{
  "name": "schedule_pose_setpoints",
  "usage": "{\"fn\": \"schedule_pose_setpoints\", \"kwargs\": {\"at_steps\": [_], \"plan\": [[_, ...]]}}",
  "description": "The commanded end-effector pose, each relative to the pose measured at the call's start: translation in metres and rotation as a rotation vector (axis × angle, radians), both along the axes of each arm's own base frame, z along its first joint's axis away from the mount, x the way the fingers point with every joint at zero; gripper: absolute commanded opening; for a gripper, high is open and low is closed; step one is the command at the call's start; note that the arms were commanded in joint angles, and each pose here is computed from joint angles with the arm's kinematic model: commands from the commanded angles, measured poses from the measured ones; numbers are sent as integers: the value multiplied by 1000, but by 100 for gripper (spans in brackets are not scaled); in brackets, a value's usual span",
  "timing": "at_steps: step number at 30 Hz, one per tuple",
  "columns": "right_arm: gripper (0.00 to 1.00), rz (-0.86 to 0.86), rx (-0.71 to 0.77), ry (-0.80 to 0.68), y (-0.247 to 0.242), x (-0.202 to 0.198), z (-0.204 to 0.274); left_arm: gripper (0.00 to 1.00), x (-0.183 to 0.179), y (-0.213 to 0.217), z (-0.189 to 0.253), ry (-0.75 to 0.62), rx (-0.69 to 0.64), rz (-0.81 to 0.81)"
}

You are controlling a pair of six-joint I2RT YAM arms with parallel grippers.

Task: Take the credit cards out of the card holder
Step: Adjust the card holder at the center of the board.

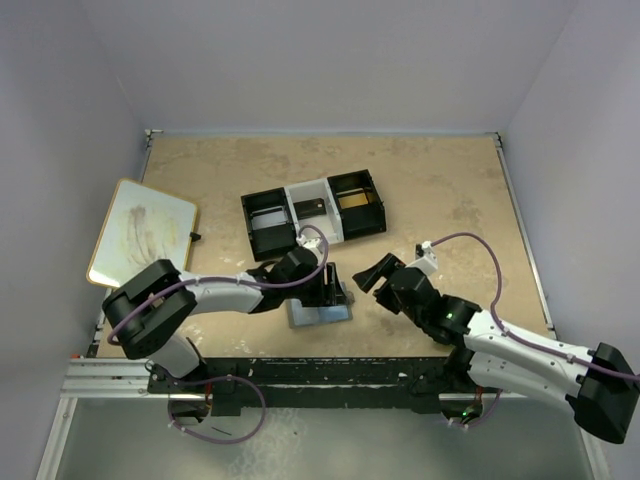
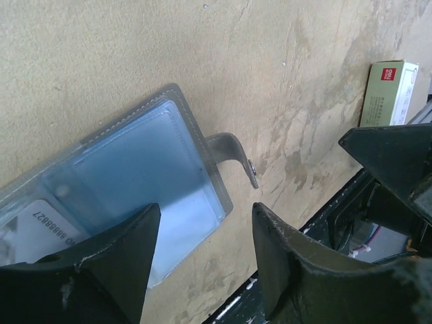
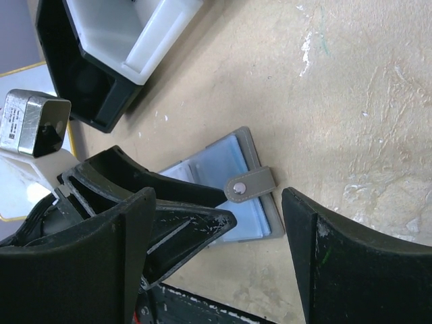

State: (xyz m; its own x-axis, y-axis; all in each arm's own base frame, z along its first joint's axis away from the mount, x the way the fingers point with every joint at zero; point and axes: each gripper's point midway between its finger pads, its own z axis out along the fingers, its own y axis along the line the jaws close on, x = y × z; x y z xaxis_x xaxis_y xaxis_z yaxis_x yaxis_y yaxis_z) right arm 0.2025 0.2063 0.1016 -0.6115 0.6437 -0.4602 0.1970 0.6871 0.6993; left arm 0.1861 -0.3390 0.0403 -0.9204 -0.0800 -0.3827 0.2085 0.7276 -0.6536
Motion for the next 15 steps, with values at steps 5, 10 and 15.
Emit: {"fn": "schedule_pose_setpoints", "kwargs": {"at_steps": [5,10,15], "plan": [[78,47,45,-125,5,6,25,56,22,13,60,-158,36,87],[77,153,91,-247,20,4,48,58,29,41,78,-228,100,170],[70,298,176,-365,44,-5,72,58,36,81,76,-259,204,313]]}}
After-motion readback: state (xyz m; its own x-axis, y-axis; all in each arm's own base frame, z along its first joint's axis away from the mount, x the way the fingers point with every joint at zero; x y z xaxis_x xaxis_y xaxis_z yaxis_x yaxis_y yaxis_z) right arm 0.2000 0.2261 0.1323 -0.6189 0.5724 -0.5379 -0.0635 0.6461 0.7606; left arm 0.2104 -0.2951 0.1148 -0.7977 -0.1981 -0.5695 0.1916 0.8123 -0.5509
